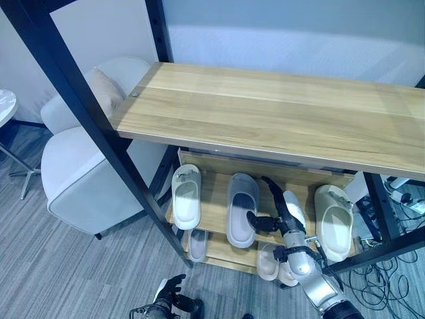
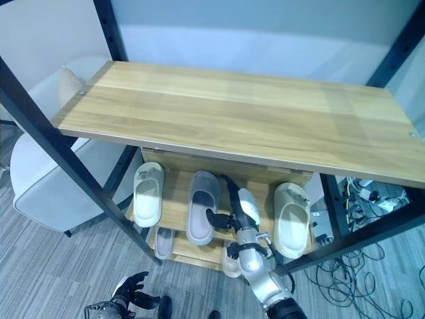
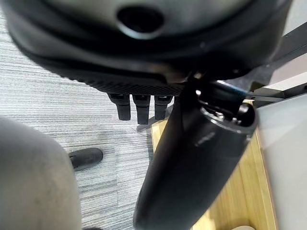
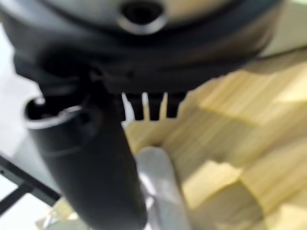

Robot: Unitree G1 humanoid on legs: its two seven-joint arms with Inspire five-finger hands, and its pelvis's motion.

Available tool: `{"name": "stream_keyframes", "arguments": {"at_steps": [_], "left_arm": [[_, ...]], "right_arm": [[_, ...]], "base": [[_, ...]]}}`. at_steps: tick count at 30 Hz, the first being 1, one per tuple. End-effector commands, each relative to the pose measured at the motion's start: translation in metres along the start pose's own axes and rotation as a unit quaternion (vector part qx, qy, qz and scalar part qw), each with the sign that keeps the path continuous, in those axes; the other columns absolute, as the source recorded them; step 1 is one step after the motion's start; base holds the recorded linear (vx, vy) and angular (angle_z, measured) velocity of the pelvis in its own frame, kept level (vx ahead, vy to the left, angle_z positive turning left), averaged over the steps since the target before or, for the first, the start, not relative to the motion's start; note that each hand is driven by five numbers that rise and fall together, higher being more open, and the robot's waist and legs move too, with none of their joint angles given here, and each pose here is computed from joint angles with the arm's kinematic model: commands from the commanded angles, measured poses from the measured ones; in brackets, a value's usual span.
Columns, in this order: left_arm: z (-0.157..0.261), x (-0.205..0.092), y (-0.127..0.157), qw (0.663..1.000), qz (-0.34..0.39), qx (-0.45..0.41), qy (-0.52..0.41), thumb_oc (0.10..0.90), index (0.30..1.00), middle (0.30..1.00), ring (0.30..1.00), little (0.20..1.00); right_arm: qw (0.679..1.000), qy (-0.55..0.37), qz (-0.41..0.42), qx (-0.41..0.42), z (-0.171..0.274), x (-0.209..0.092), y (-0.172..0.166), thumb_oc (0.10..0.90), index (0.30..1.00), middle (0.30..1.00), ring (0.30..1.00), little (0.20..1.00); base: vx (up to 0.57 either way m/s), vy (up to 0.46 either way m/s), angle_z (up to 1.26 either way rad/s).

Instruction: Arrange the slippers neatly on the shoe rack.

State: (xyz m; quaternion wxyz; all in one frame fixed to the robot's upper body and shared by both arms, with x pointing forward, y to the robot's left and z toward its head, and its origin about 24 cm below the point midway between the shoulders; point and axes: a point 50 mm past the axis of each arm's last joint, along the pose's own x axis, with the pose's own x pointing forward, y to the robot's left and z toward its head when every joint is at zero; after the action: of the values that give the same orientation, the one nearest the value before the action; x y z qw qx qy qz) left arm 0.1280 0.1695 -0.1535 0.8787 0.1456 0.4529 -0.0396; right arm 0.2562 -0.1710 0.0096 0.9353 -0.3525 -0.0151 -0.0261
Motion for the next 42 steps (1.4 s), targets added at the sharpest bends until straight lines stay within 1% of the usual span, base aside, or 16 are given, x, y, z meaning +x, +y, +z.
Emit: {"name": "stream_keyframes", "arguments": {"at_steps": [1, 5, 6, 7, 12, 18, 25, 26, 30, 31, 34, 37, 42], "left_arm": [[-0.039, -0.013, -0.014, 0.997, -0.02, 0.037, 0.058, 0.8, 0.9, 0.9, 0.9, 0.9], [-0.037, -0.013, -0.015, 0.997, -0.022, 0.04, 0.054, 0.8, 0.9, 0.9, 0.9, 0.9], [-0.036, -0.013, -0.016, 0.998, -0.022, 0.041, 0.053, 0.8, 0.9, 0.9, 0.9, 0.9], [-0.036, -0.013, -0.015, 0.998, -0.022, 0.041, 0.052, 0.8, 0.9, 0.9, 0.9, 0.9], [-0.036, -0.012, -0.014, 0.998, -0.019, 0.038, 0.053, 0.8, 0.9, 0.9, 0.9, 0.9], [-0.041, -0.014, -0.012, 0.997, -0.019, 0.036, 0.063, 0.8, 0.9, 0.9, 0.9, 0.9], [-0.044, -0.015, -0.012, 0.996, -0.03, 0.04, 0.072, 0.8, 0.9, 0.9, 0.9, 0.9], [-0.043, -0.014, -0.012, 0.996, -0.033, 0.039, 0.071, 0.8, 0.9, 0.9, 0.9, 0.9], [-0.042, -0.014, -0.012, 0.996, -0.038, 0.04, 0.07, 0.8, 0.9, 0.9, 0.9, 0.9], [-0.041, -0.013, -0.011, 0.996, -0.04, 0.041, 0.069, 0.8, 0.9, 0.9, 0.9, 0.9], [-0.04, -0.012, -0.01, 0.996, -0.044, 0.043, 0.069, 0.8, 0.9, 0.9, 0.9, 0.9], [-0.037, -0.011, -0.011, 0.996, -0.049, 0.043, 0.063, 0.8, 0.9, 0.9, 0.9, 0.9], [-0.026, -0.007, -0.013, 0.996, -0.056, 0.051, 0.045, 0.8, 0.9, 0.9, 0.9, 0.9]], "right_arm": [[0.992, -0.093, -0.086, 0.011, 0.042, 0.029, -0.022, 0.8, 0.9, 0.9, 0.9, 0.9], [0.993, -0.083, -0.086, -0.003, 0.039, 0.033, -0.019, 0.8, 0.9, 0.9, 0.9, 0.9], [0.994, -0.074, -0.084, -0.01, 0.037, 0.038, -0.015, 0.493, 0.439, 0.439, 0.439, 0.439], [0.994, -0.074, -0.084, -0.01, 0.038, 0.038, -0.015, 0.4, 0.3, 0.3, 0.3, 0.3], [0.994, -0.071, -0.086, -0.01, 0.038, 0.044, -0.018, 0.4, 0.3, 0.3, 0.3, 0.3], [0.995, -0.071, -0.075, 0.002, 0.036, 0.037, -0.018, 0.4, 0.3, 0.3, 0.3, 0.3], [0.994, -0.087, -0.064, 0.019, 0.032, 0.019, -0.028, 0.4, 0.3, 0.3, 0.3, 0.3], [0.993, -0.101, -0.055, 0.025, 0.034, 0.012, -0.032, 0.4, 0.3, 0.3, 0.3, 0.3], [0.992, -0.111, -0.043, 0.041, 0.035, 0.005, -0.037, 0.4, 0.3, 0.3, 0.3, 0.3], [0.99, -0.113, -0.03, 0.073, 0.036, -0.001, -0.037, 0.4, 0.3, 0.3, 0.3, 0.3], [0.986, -0.114, -0.011, 0.125, 0.037, -0.008, -0.035, 0.4, 0.3, 0.3, 0.3, 0.3], [0.981, -0.117, 0.005, 0.154, 0.037, -0.015, -0.037, 0.4, 0.3, 0.3, 0.3, 0.3], [0.977, -0.129, 0.017, 0.169, 0.04, -0.015, -0.041, 0.4, 0.3, 0.3, 0.3, 0.3]], "base": [[0.0, 0.0, 0.0], [0.0, 0.0, 0.0], [0.0, 0.0, 0.0], [0.0, 0.0, 0.0], [0.0, 0.0, 0.0], [0.0, -0.011, 0.05], [-0.02, -0.031, 0.01], [-0.06, -0.072, -0.11], [-0.04, -0.043, -0.05], [-0.06, -0.056, -0.14], [-0.08, -0.067, -0.08], [-0.09, -0.048, -0.07], [-0.15, -0.039, 0.01]]}}
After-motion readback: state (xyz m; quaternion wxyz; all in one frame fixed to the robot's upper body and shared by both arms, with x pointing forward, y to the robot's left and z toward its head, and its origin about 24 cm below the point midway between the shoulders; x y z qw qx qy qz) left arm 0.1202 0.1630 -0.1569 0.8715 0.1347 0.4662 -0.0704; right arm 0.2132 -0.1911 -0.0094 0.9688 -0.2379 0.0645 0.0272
